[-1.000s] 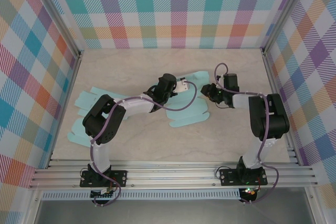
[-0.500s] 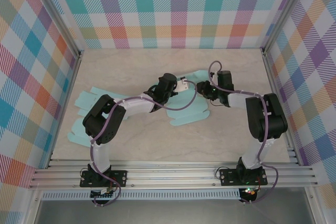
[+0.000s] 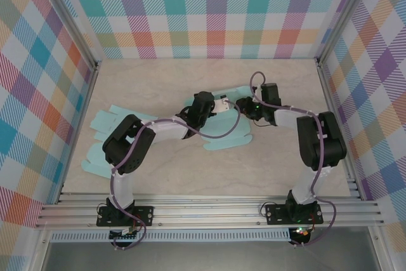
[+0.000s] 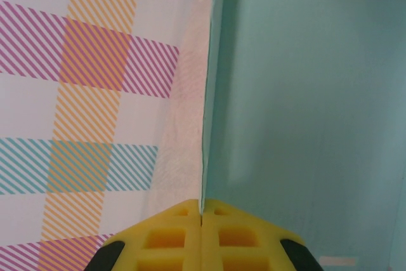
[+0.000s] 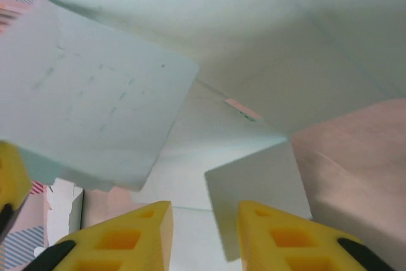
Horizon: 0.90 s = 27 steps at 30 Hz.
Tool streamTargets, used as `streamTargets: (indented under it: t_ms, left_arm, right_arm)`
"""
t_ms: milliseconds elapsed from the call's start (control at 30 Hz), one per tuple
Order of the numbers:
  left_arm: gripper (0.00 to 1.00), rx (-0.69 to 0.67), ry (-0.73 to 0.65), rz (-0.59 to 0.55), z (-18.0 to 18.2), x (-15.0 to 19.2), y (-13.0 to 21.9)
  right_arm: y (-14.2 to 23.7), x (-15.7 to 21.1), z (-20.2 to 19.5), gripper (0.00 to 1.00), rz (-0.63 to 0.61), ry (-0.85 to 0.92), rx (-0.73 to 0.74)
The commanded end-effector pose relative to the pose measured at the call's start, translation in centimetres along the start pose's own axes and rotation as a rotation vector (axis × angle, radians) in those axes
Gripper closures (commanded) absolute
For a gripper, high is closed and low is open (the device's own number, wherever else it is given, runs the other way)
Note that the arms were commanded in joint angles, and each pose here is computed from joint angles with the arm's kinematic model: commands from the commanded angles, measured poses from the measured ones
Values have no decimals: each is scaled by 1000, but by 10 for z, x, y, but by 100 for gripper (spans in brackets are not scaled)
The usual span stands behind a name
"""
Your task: Fold the paper box
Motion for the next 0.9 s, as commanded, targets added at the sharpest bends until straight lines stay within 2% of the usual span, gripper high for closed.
streamTargets:
  t_ms: [0, 200, 433, 633, 867]
  left_arm:
    - [100, -96, -39, -65, -1, -6, 3]
    - [100, -209, -106, -111, -9, -6, -1]
    - [100, -271, -193, -146, -26, -8, -5]
    - [100, -317, -248, -174, -36, -8, -5]
    - [100, -346, -311, -176, -49, -4, -13]
  right_arm:
    - [34, 0, -2, 63, 5, 47, -25]
    - [80, -7, -16, 58, -55, 35, -18]
    - [108, -36, -47, 59, -166, -65, 43]
    - [87, -68, -68, 64, -149, -88, 56]
    - [51, -88, -86, 66, -113, -89, 8]
Point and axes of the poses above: each hand's point on the last joint's axis, 136 mm out from that joint toward the fingers, its own y axis back along the fingers, its own z axis along the line the jaws close on, x = y × z, the point moved 10 cm from there along y, back along the fingers, and after that the axes turned 3 degrees about y, right-handed, at the moved point
